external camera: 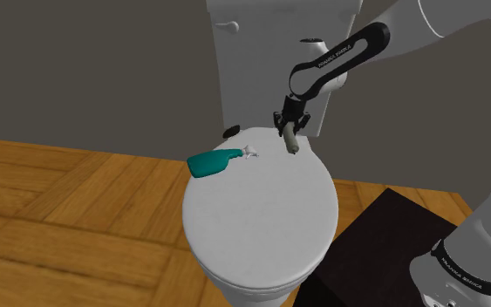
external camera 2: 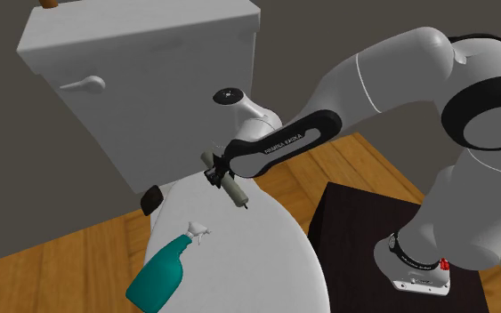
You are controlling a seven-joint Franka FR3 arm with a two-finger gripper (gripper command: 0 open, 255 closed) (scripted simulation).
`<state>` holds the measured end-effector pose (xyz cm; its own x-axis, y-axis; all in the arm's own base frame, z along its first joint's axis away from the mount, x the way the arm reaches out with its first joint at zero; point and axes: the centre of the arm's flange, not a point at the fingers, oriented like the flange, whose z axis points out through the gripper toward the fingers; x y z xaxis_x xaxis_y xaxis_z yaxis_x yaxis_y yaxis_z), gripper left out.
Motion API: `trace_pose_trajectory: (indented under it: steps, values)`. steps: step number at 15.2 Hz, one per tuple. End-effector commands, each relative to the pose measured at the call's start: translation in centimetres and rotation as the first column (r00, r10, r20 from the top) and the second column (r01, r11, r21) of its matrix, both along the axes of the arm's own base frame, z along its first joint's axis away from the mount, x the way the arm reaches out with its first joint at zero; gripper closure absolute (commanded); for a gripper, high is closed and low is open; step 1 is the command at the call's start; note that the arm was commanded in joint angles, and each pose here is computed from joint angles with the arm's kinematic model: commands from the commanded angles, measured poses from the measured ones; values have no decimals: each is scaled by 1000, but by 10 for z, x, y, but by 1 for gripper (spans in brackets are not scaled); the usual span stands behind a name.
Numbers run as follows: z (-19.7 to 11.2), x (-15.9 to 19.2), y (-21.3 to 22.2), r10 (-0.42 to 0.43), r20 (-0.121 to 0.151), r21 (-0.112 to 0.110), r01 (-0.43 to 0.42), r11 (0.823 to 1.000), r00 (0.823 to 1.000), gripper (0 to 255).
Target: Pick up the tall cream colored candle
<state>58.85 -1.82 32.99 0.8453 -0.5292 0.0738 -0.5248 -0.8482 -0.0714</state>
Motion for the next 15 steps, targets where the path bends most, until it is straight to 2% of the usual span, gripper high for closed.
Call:
trace_pose_trajectory:
  steps: [1,13,15]
  values:
    - [10,0,0,0,1,0,0,1000,1000,255]
    - [73,0,0,0,1,0,0,1000,1000,255]
    - [74,0,0,0,1,0,0,1000,1000,255]
